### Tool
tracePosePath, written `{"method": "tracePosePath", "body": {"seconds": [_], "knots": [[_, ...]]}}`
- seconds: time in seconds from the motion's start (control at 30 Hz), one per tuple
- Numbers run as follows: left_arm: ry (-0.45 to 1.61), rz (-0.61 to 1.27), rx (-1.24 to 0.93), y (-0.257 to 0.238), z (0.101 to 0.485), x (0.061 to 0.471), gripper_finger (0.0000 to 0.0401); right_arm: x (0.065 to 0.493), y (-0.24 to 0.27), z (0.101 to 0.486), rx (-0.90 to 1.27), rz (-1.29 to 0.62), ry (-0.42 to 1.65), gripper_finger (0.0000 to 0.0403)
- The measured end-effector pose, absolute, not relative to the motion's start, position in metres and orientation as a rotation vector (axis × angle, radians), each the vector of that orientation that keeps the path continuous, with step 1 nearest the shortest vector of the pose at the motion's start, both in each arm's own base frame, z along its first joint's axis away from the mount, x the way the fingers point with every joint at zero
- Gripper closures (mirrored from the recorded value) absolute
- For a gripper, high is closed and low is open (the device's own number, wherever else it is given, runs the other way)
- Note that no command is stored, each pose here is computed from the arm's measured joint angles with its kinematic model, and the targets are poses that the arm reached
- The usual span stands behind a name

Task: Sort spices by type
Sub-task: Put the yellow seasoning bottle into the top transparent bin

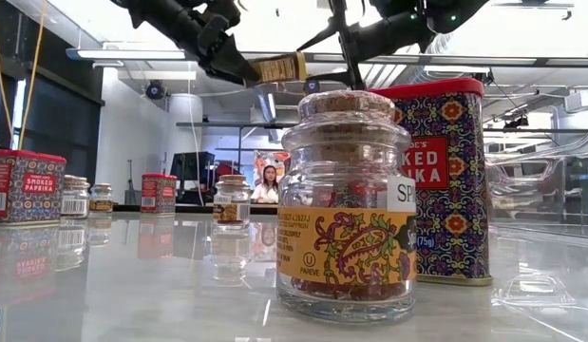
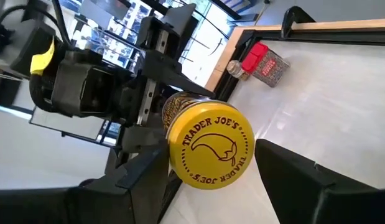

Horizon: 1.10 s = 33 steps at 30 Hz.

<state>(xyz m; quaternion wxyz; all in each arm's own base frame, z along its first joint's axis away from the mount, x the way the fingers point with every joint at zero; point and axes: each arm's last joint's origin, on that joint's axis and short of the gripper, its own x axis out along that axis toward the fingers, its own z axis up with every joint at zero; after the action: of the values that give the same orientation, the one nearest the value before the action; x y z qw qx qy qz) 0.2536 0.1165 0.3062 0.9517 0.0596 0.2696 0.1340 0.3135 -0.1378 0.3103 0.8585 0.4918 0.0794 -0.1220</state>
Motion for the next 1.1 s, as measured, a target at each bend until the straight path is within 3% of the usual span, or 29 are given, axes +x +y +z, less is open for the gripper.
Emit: {"method": "tracePosePath", "body": {"seconds": [1.1], "knots": [[0.558, 0.275, 0.285, 0.101, 0.305, 0.265, 0.0209, 0.322, -0.115, 0.314, 1.190, -0.092, 0.209, 0.0166]]}}
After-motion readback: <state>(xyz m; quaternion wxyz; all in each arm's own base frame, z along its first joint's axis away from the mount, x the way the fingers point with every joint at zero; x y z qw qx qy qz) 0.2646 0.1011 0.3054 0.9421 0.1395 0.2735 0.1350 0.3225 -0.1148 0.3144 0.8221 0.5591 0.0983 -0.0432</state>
